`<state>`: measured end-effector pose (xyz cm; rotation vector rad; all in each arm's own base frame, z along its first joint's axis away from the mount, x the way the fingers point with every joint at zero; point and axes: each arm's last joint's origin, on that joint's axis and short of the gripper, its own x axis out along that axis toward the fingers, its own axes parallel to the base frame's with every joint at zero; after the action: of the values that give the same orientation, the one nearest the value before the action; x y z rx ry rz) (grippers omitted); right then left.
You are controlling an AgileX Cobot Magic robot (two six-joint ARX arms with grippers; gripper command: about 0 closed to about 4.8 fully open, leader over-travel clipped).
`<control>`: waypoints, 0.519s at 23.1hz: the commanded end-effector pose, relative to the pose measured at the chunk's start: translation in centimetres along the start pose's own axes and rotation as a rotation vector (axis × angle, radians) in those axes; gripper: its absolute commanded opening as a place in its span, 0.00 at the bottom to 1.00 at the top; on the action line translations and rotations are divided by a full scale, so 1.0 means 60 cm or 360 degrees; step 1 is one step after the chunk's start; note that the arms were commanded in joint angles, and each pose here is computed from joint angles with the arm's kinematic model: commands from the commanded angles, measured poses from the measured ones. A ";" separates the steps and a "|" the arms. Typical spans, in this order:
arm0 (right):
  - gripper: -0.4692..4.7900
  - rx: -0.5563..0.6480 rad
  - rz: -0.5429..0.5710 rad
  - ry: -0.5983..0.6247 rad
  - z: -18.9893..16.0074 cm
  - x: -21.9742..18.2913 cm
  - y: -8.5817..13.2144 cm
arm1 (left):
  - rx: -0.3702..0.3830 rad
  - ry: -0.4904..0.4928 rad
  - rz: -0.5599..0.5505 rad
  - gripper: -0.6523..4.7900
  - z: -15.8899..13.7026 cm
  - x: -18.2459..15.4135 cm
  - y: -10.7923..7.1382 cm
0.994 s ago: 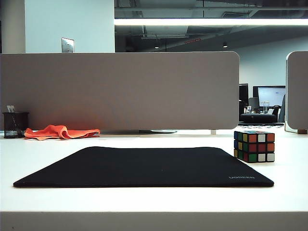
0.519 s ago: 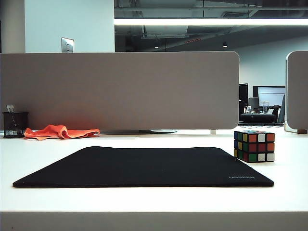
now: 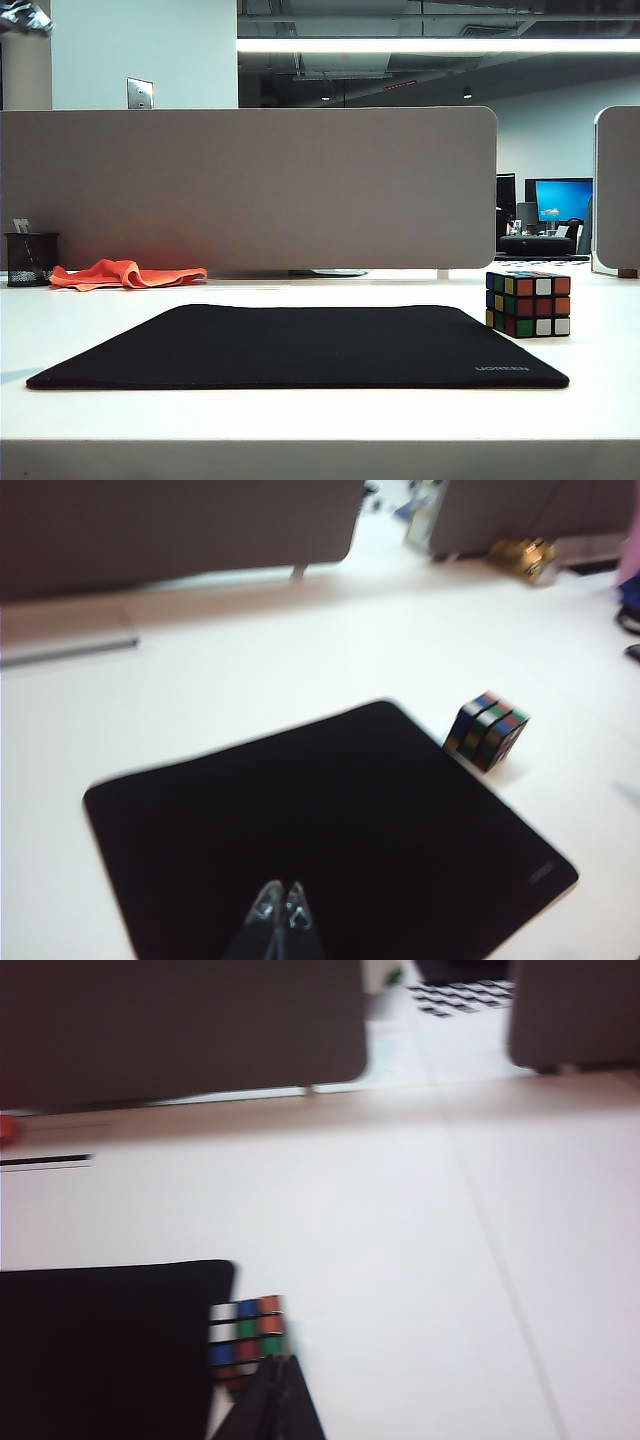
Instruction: Pick up the cube on the right side of the mouse pad, then place it in the center of the mouse pad.
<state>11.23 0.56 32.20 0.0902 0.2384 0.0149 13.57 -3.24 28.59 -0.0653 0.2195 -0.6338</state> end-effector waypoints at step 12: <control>1.00 -0.0033 0.0181 0.0509 0.090 0.110 0.020 | 0.0013 0.0013 -0.0027 0.47 0.007 0.031 0.016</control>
<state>18.47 1.41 35.98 0.0820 0.5342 0.1431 15.63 -3.53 28.23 -0.0632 0.2439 -0.6417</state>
